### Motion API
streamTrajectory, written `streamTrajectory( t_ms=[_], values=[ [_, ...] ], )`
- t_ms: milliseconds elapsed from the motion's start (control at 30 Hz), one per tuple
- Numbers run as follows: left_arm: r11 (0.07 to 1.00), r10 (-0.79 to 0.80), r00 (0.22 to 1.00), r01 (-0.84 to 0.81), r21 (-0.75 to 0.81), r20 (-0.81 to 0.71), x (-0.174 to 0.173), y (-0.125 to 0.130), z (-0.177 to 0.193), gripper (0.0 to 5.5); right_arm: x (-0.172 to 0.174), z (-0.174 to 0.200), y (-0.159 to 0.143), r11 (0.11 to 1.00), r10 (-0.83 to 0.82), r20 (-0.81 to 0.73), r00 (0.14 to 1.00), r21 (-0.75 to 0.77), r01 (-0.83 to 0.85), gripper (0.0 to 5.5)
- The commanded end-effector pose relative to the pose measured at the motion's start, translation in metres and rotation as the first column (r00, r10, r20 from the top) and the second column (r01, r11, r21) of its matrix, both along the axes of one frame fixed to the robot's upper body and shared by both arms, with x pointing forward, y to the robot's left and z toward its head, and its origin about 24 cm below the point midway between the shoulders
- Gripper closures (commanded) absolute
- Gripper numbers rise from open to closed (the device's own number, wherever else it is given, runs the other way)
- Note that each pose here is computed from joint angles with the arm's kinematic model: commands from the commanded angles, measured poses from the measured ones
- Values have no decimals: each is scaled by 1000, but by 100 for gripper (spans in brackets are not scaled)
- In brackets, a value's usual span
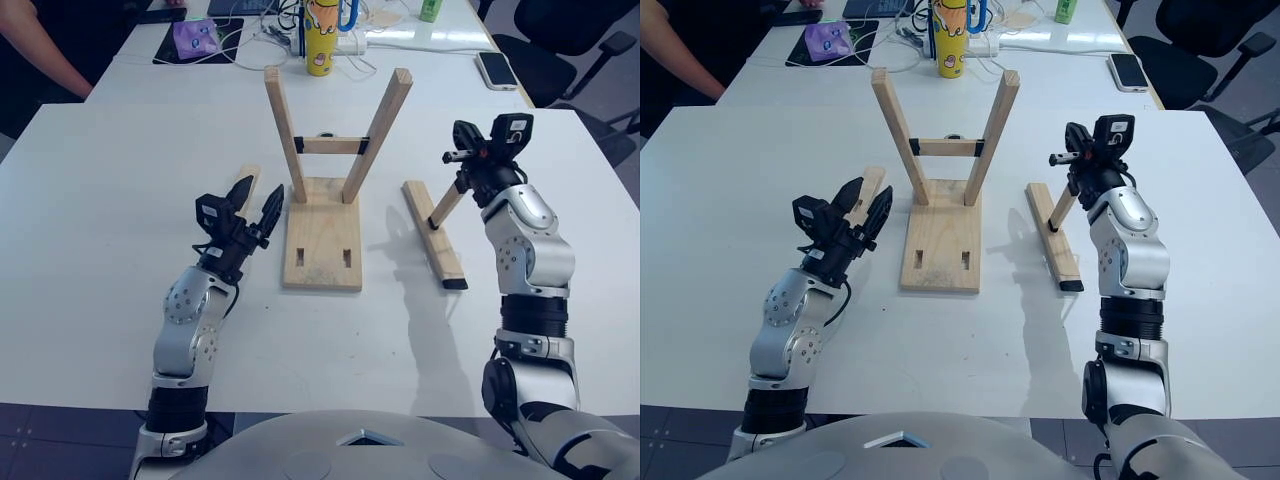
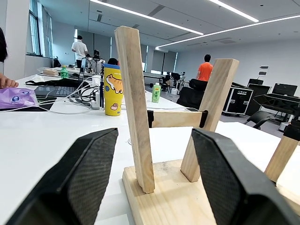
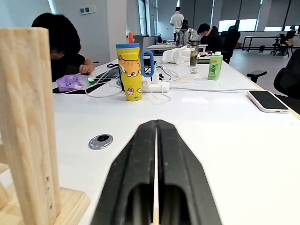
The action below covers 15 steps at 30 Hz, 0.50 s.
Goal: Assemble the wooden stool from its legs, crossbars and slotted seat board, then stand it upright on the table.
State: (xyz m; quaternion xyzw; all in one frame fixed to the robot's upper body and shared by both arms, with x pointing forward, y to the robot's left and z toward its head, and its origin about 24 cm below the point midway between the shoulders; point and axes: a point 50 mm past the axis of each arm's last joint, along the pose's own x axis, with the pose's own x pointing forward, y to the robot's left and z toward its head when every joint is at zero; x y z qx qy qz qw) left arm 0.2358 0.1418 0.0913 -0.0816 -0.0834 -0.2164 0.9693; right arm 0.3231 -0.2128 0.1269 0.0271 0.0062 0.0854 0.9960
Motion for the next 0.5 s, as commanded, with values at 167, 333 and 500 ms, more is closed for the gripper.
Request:
streamTrajectory(
  t_ms=[167,333,500],
  values=[
    [1000,8,1000,-8,4,-7,1,1,-3,258,-5,15,-5,998,-64,167,984,31,59,547],
    [1000,-5,1000,5,3,-7,0,-3,-3,258,-7,72,-6,992,-74,421,904,122,24,547],
    [1000,5,1000,-5,1,-8,-2,-2,-3,258,-7,89,-4,996,-50,455,889,88,11,547]
  ],
)
